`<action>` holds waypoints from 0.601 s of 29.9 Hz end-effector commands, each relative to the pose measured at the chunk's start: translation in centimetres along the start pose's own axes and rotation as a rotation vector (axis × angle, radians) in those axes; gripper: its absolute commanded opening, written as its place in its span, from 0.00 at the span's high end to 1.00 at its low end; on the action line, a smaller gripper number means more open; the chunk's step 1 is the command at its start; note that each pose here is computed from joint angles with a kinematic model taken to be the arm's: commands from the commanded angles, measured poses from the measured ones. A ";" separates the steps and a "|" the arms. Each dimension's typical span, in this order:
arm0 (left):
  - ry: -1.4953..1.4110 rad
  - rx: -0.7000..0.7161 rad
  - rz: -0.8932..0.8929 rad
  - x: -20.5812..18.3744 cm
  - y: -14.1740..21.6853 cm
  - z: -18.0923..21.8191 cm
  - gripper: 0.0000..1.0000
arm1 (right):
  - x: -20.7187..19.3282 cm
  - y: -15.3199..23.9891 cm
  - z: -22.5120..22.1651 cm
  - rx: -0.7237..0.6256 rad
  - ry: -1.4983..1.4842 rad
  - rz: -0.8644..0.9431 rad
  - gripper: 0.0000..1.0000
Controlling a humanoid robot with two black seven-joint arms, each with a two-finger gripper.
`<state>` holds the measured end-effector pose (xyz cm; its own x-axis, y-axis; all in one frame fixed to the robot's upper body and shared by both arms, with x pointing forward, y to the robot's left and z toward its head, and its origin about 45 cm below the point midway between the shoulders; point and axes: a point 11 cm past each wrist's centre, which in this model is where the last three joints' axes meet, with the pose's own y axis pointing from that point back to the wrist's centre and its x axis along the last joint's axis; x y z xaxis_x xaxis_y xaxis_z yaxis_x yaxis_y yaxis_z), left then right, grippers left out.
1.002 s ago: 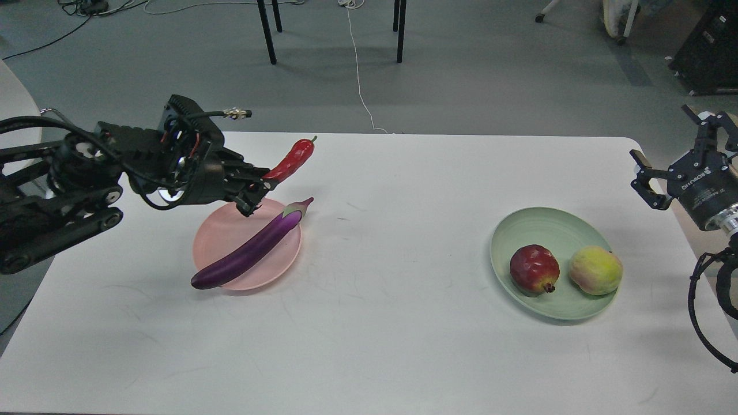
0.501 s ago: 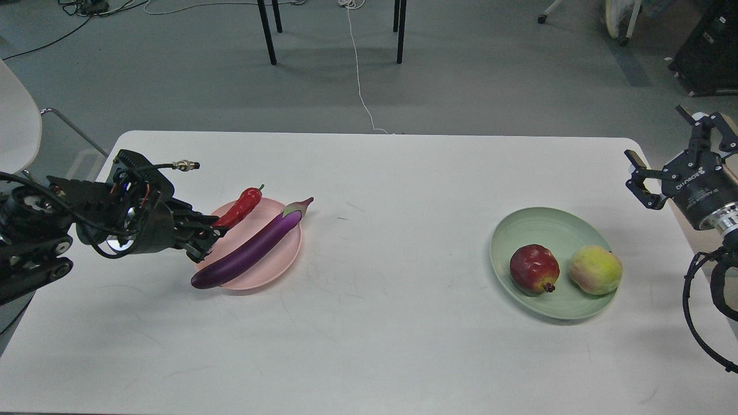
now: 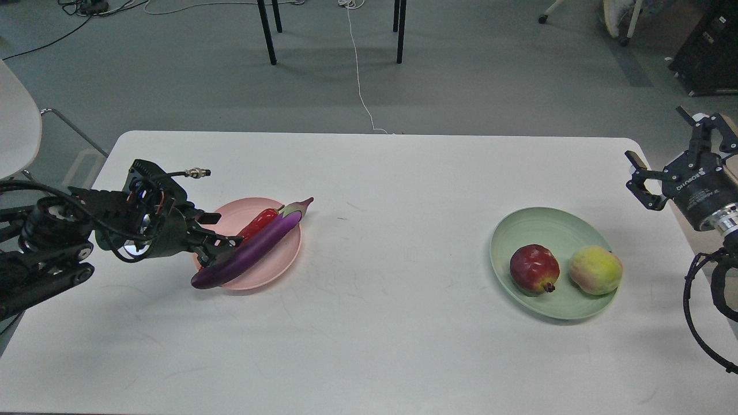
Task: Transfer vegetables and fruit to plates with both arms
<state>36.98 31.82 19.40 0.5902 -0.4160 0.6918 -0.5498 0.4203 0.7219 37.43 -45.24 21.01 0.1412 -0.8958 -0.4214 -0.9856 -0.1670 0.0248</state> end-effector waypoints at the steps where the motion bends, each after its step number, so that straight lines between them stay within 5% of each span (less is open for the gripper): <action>1: 0.256 -0.017 0.183 4.4 1.4 -1.3 0.03 | -0.1 -0.3 -0.8 0.029 -0.007 -0.002 0.01; 8: 0.862 -0.118 0.498 9.2 4.1 -5.5 0.02 | 1.8 -0.6 -5.9 0.203 -0.016 0.065 0.01; 18: 1.502 -0.463 0.740 13.8 2.5 -5.0 0.02 | 2.8 -2.5 -9.6 0.338 -0.014 0.123 0.01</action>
<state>45.52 31.79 30.80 0.4937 0.8414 0.2200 -0.8694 0.4833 0.1025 40.76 -50.80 28.68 0.0490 -0.8957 -0.4420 -0.9733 0.0564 -0.2224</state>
